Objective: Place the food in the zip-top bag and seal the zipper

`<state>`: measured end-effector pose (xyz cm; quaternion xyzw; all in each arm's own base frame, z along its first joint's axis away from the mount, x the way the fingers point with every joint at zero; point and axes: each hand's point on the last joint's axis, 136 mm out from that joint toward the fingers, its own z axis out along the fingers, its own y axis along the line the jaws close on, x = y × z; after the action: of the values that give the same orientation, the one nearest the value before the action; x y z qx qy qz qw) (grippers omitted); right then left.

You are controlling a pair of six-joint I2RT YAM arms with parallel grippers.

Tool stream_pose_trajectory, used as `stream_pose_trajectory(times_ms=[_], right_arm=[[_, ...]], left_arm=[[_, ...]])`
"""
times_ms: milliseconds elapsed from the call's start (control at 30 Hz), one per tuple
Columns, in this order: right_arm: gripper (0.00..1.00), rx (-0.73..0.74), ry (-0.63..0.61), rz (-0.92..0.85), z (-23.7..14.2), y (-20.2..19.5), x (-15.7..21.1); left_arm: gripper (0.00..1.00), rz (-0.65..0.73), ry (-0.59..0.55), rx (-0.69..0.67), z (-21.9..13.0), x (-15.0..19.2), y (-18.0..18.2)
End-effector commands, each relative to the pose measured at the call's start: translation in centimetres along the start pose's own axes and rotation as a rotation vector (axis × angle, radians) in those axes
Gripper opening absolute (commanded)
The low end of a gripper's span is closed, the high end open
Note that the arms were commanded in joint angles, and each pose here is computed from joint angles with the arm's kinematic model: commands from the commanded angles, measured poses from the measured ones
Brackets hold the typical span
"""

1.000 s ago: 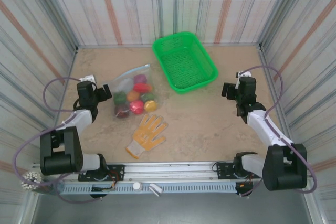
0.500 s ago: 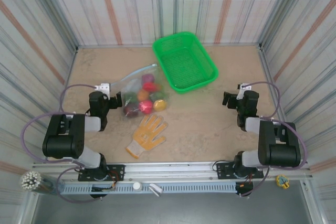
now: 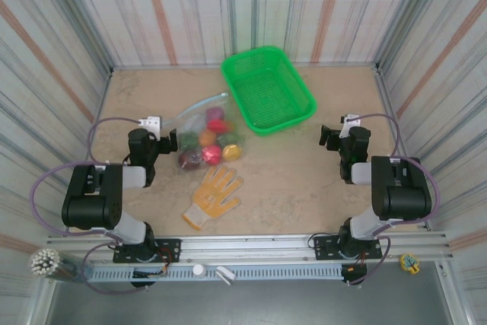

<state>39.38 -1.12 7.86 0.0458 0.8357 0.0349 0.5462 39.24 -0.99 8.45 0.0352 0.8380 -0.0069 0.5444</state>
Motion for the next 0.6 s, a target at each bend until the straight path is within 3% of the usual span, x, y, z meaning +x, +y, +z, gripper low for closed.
stream_pose_trajectory(times_ms=[0, 433, 567], right_arm=[[0.99, 0.016, 0.006, 0.0, 0.19, -0.58, -0.24], [0.99, 0.028, -0.008, -0.021, -0.05, -0.3, -0.26], [0.99, -0.034, -0.005, -0.009, -0.04, 0.13, -0.31]], left_arm=[[0.99, 0.015, -0.013, 0.02, 0.32, -0.75, -0.13], [0.99, 0.021, -0.02, -0.003, 0.01, -0.74, -0.09], [0.99, 0.011, -0.022, -0.026, -0.01, -0.73, 0.27]])
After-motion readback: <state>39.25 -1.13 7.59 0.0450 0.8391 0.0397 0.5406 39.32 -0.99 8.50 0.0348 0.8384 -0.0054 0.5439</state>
